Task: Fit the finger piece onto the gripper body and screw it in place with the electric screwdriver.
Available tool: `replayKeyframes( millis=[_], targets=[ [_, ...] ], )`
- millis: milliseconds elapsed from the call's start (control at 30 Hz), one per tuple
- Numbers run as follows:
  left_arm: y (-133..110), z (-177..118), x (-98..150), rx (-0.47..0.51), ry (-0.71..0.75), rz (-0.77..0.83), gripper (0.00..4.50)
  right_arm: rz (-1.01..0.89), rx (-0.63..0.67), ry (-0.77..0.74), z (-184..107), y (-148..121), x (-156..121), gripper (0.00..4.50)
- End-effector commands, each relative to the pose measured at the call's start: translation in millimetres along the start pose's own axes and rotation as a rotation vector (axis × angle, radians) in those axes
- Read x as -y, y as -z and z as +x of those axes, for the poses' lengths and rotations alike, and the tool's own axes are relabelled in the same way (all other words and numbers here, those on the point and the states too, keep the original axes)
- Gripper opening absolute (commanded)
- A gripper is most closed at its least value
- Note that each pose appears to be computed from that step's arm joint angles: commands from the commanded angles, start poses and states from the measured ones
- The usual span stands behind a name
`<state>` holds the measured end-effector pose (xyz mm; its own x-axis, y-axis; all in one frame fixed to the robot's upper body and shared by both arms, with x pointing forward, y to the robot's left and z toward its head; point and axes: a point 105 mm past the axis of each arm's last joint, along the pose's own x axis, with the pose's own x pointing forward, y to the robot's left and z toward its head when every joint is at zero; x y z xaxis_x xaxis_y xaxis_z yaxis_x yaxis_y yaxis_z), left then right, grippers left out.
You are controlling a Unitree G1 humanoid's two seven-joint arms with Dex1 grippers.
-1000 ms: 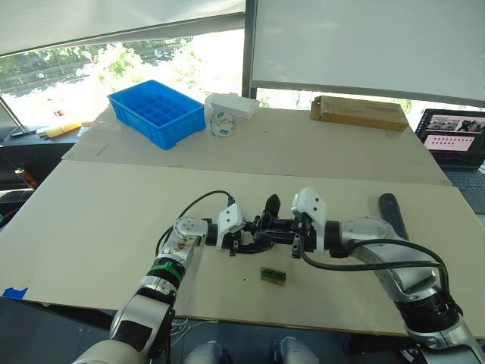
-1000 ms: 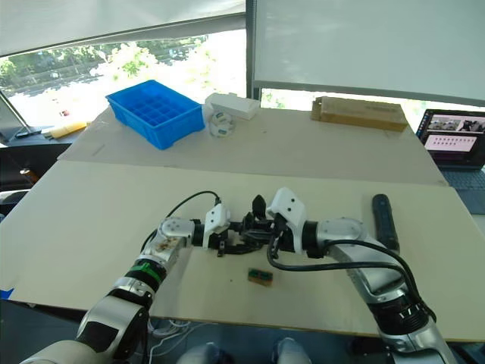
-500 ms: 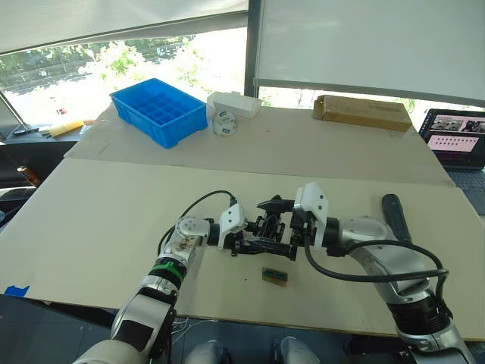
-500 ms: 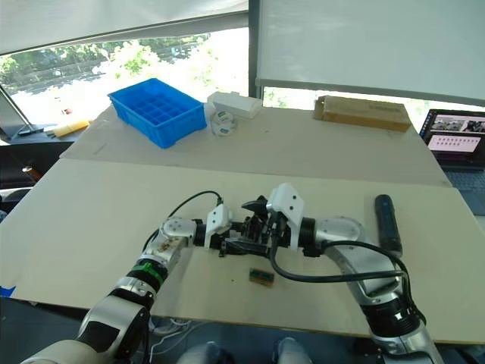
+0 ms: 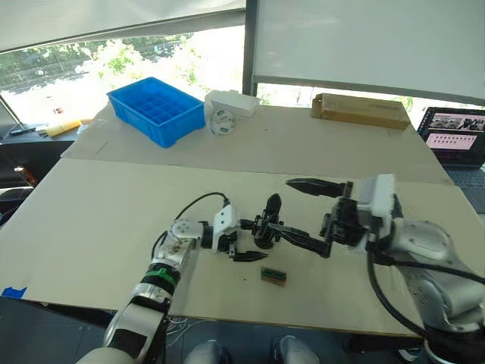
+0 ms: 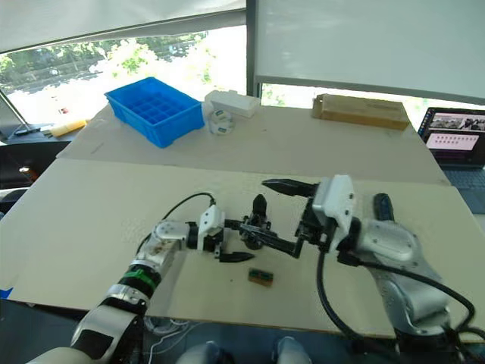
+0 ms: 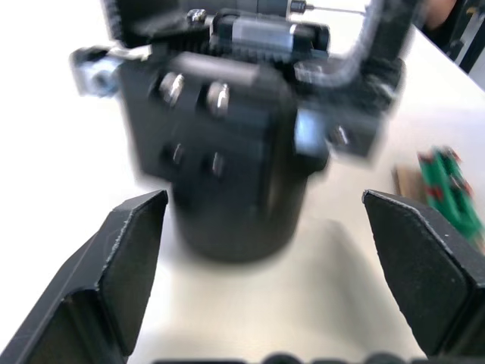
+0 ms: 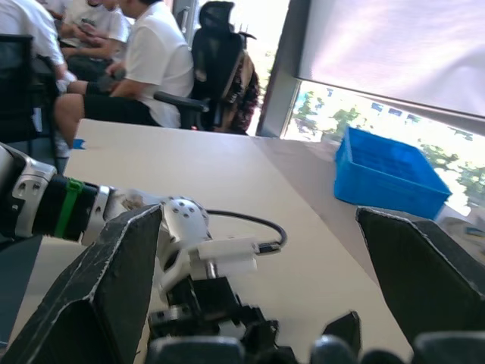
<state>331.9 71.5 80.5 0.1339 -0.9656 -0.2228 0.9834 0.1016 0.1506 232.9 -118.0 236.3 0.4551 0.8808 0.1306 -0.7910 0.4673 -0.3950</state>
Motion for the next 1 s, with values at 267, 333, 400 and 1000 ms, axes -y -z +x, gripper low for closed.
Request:
replayKeyframes(
  millis=[267,333,400,1000],
  targets=[
    [-19.2,-97.6,-7.7,0.089,-0.145,-0.049,4.46,0.029,-0.223,0.499,-113.7,5.5,6.0,4.5],
    [-25.6,-106.6,-8.5,0.105,-0.167,-0.046,4.46,0.055,-0.27,0.587,-136.1,12.5,-1.3,4.5],
    [-37.7,-115.6,-7.7,0.129,-0.177,-0.026,4.46,0.108,-0.341,0.729,-171.0,26.0,-15.9,4.5],
    [-126.4,-79.6,13.5,0.312,-0.003,0.116,4.46,0.385,-0.687,0.937,-200.1,91.6,61.5,4.5]
  ],
)
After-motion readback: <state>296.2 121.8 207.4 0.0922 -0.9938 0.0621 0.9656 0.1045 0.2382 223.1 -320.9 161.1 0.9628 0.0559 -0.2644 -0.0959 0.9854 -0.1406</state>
